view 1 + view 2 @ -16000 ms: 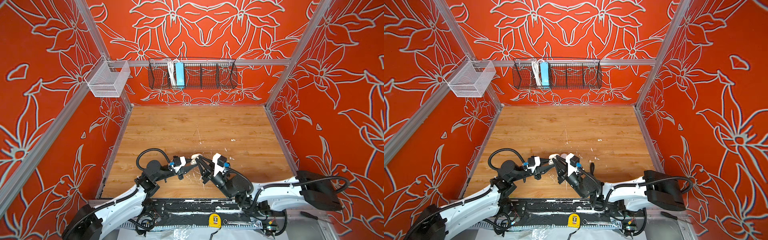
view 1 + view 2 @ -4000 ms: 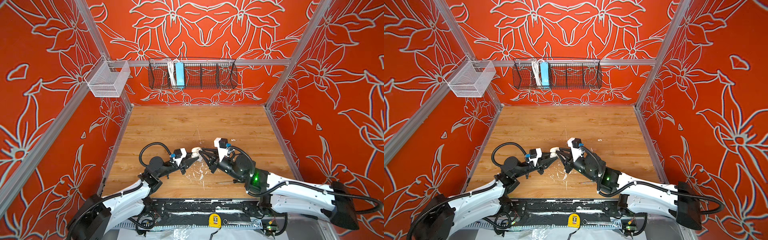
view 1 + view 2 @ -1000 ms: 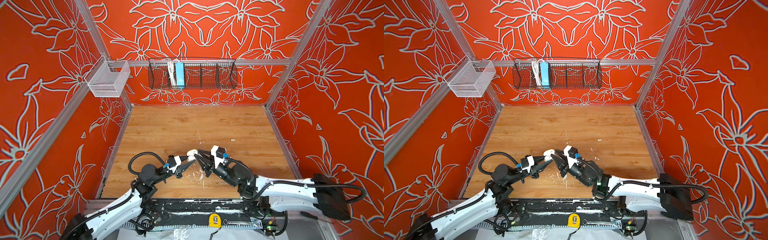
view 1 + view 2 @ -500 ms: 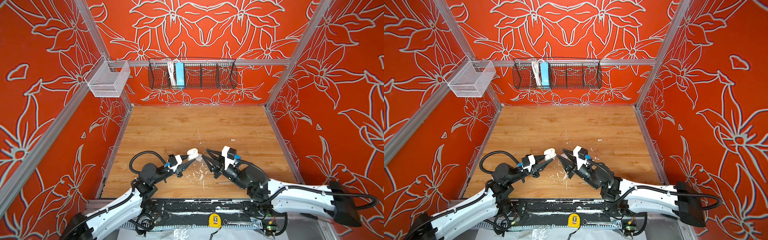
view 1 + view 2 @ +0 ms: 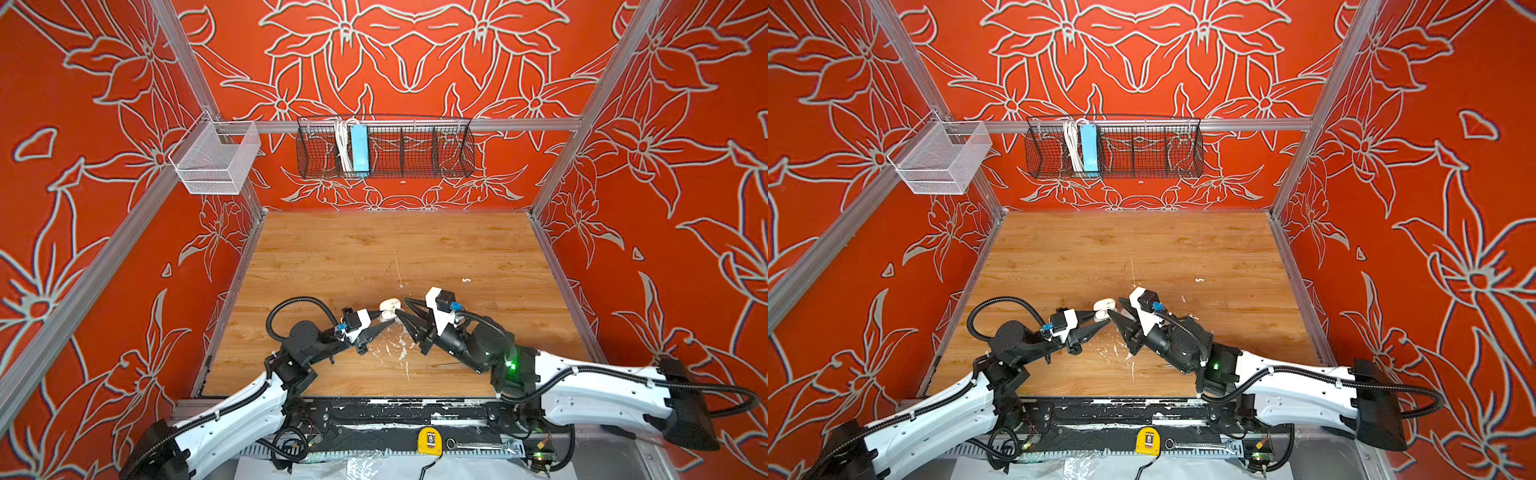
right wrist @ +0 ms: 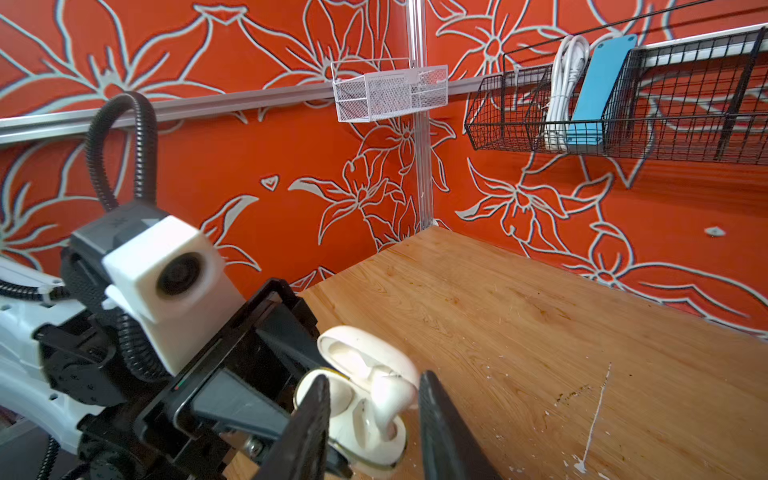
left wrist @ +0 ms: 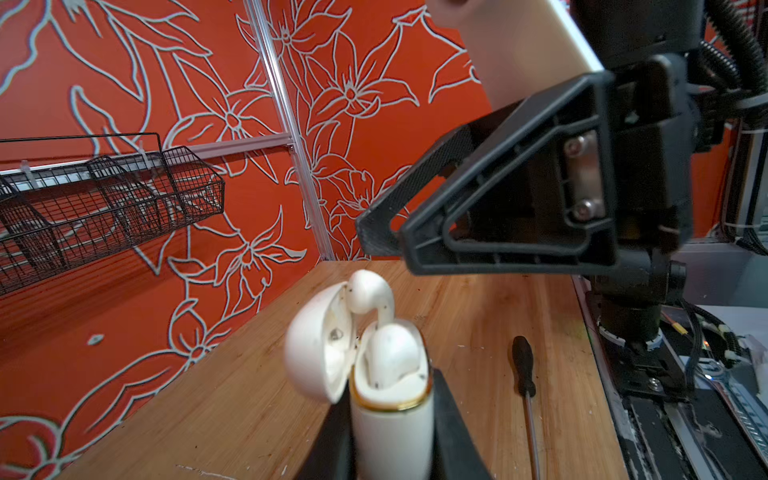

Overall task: Insert the wireless bluetooth earbuds into the charging case
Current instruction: 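Lower the earbud stem-first into the open case held by the left gripper, then open the right gripper to release the earbud into the case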

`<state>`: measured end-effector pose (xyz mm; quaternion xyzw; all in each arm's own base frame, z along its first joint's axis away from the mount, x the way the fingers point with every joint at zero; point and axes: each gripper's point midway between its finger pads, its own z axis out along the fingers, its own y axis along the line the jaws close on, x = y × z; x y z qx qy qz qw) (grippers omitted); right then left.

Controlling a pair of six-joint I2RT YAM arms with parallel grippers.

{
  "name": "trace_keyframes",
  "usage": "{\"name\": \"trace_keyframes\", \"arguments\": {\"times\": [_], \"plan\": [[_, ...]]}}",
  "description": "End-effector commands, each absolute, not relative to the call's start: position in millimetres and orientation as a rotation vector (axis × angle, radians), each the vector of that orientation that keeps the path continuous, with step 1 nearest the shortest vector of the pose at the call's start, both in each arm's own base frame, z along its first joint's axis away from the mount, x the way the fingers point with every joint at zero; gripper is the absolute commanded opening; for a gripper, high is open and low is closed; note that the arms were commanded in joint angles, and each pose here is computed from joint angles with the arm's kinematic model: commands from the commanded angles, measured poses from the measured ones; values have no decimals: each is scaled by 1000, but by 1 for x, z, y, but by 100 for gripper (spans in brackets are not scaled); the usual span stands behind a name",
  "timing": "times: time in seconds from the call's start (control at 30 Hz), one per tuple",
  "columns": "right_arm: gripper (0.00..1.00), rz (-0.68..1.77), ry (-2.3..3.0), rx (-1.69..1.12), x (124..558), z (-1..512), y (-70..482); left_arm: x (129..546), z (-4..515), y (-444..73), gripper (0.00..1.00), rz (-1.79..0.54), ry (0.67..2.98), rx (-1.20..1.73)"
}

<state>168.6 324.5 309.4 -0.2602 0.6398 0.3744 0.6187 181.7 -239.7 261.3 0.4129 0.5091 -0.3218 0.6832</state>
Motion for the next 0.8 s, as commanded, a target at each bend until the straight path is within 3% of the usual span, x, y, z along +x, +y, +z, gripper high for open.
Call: {"name": "trace_keyframes", "arguments": {"times": [0.0, 0.53, 0.77], "plan": [[37, 838, 1513, -562, 175, 310, 325, 177, 279, -242, 0, -723, 1083, 939], [21, 825, 1573, -528, 186, 298, 341, 181, 278, -241, 0, -699, 1096, 933], [19, 852, 1554, -564, 179, 301, 342, 192, 278, -235, 0, -674, 1149, 861]]}}
